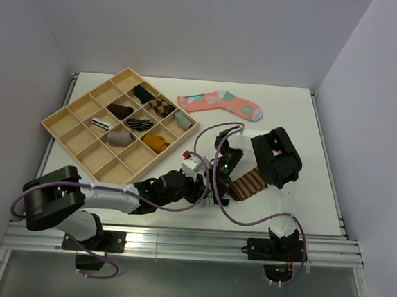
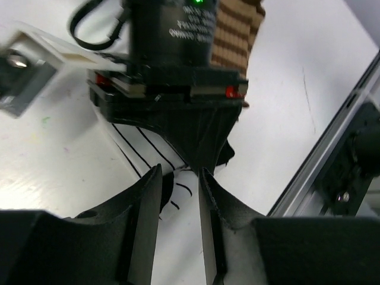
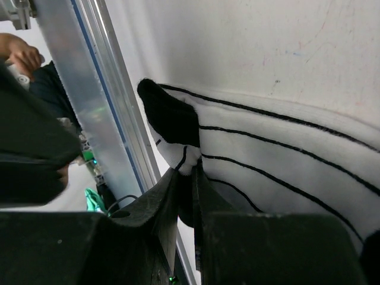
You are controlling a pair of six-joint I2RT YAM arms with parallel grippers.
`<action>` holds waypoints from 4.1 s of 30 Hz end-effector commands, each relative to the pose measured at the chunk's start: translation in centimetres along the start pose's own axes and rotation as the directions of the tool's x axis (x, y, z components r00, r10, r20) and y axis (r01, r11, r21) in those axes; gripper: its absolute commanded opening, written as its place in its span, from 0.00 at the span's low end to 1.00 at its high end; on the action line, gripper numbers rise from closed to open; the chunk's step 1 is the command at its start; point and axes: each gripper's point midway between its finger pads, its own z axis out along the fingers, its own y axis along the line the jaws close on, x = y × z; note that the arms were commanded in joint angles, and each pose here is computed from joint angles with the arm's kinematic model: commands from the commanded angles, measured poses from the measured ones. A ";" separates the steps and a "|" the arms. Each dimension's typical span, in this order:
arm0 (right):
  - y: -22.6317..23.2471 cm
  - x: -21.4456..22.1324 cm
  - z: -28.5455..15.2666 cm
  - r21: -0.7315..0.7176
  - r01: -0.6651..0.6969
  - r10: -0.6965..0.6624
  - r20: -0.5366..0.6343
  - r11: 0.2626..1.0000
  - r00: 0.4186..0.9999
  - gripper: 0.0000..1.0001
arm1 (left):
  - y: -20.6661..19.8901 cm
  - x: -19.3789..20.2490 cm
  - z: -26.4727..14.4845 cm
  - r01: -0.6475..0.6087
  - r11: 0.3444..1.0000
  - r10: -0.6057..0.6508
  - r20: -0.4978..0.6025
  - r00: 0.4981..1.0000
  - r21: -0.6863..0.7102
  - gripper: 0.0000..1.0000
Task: Roll the socks
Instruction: Roll the sock at the center of the board.
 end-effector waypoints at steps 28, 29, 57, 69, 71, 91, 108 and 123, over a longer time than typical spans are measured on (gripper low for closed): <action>-3.0 1.3 -0.1 0.078 0.037 -0.030 -0.091 0.996 0.995 0.08 | -0.5 5.7 3.3 -0.134 0.985 0.151 -0.169 0.974 0.106 0.47; -3.0 1.3 -0.1 0.078 0.037 -0.030 -0.091 0.996 0.995 0.08 | -0.2 5.8 3.4 -0.137 0.986 0.151 -0.173 0.973 0.095 0.48; -1.8 -0.4 -3.3 0.235 0.090 -0.111 0.080 0.968 0.991 0.43 | 1.4 12.0 3.5 0.002 1.000 0.004 -0.462 0.887 0.014 0.01; -3.4 1.9 -7.6 0.273 -0.026 -0.041 0.239 0.962 0.970 0.42 | 4.9 11.9 1.8 0.022 0.991 -0.089 -0.538 0.838 -0.129 0.00; -4.5 2.7 -8.0 0.293 -0.065 -0.012 0.253 0.954 0.967 0.42 | 5.2 11.6 1.6 0.014 0.989 -0.092 -0.546 0.833 -0.146 0.00; -3.0 3.1 -13.3 0.571 0.036 -0.279 0.345 0.820 0.896 0.41 | 4.6 10.6 -1.3 0.264 0.948 -0.305 -0.745 0.594 -0.178 0.00; 3.6 -0.5 -5.0 0.704 0.548 -0.739 -0.048 0.452 0.672 0.41 | 3.0 10.6 0.2 0.485 0.829 -0.481 -0.799 0.362 -0.279 0.00; 3.8 -0.5 1.5 0.602 0.678 -0.742 -0.202 0.421 0.640 0.38 | 2.6 9.9 1.0 0.508 0.815 -0.496 -0.791 0.359 -0.280 0.00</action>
